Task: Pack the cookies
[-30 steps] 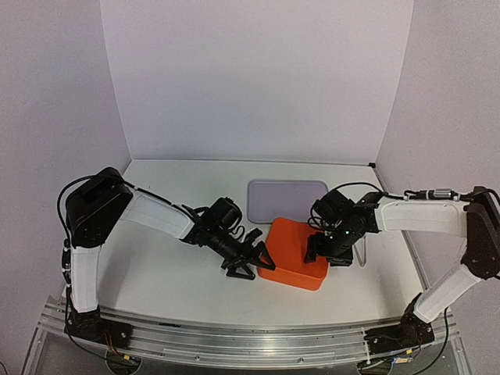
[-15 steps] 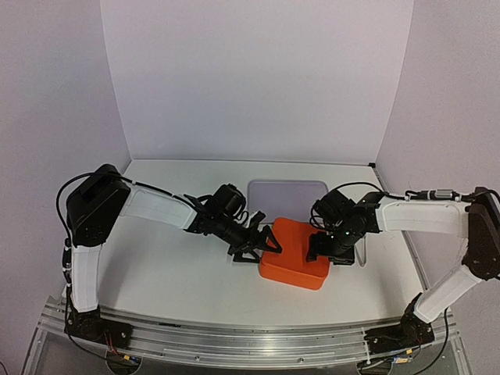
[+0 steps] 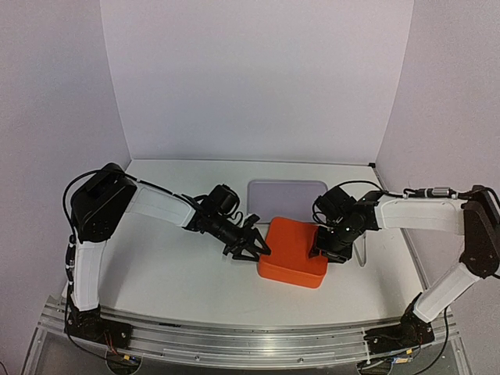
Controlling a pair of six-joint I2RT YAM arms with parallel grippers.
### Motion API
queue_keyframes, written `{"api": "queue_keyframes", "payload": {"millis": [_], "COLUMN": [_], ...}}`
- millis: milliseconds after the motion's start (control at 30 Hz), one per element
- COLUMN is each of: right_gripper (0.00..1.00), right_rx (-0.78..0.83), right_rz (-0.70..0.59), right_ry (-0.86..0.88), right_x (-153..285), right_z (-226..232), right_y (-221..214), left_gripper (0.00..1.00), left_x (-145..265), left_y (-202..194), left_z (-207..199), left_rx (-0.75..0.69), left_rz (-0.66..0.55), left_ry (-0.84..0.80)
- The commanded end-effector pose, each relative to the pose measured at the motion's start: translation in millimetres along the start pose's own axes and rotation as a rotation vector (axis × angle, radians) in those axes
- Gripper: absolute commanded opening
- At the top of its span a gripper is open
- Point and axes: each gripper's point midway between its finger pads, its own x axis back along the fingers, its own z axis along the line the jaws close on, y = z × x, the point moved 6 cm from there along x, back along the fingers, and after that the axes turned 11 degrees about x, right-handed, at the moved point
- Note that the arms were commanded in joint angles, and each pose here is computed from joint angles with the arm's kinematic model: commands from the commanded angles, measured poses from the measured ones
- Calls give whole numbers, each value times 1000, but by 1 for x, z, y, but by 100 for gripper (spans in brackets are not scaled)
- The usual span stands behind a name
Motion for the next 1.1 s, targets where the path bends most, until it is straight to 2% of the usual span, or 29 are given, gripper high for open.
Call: {"api": "queue_keyframes", "payload": {"millis": [0, 133, 300, 367, 433, 600, 800, 933, 1067], "right_gripper": [45, 47, 49, 54, 59, 78, 92, 93, 93], "right_rx": [64, 72, 108, 116, 132, 147, 168, 206, 350], "right_rz": [206, 237, 223, 206, 154, 8, -112, -123, -125], "right_ry": [146, 141, 156, 158, 120, -3, 12, 81, 152], "right_x": [-44, -50, -41, -36, -29, 5, 38, 50, 47], "right_z": [37, 40, 37, 36, 30, 8, -6, -4, 18], "right_y": [-40, -48, -52, -52, -47, -24, 12, 47, 90], "left_gripper": [33, 31, 27, 27, 34, 64, 99, 100, 100], "left_x": [-41, -47, -40, -37, -33, -8, 35, 50, 51], "left_y": [-12, -15, -16, -14, -8, 12, 13, -8, -45], "left_z": [34, 38, 40, 39, 30, -6, -37, -40, -45], "left_rx": [54, 60, 45, 25, -4, -93, -149, -177, -310], "left_rz": [56, 79, 44, 34, 14, -131, -299, -303, -142], "left_ry": [83, 118, 172, 184, 174, 190, 188, 128, -98]}}
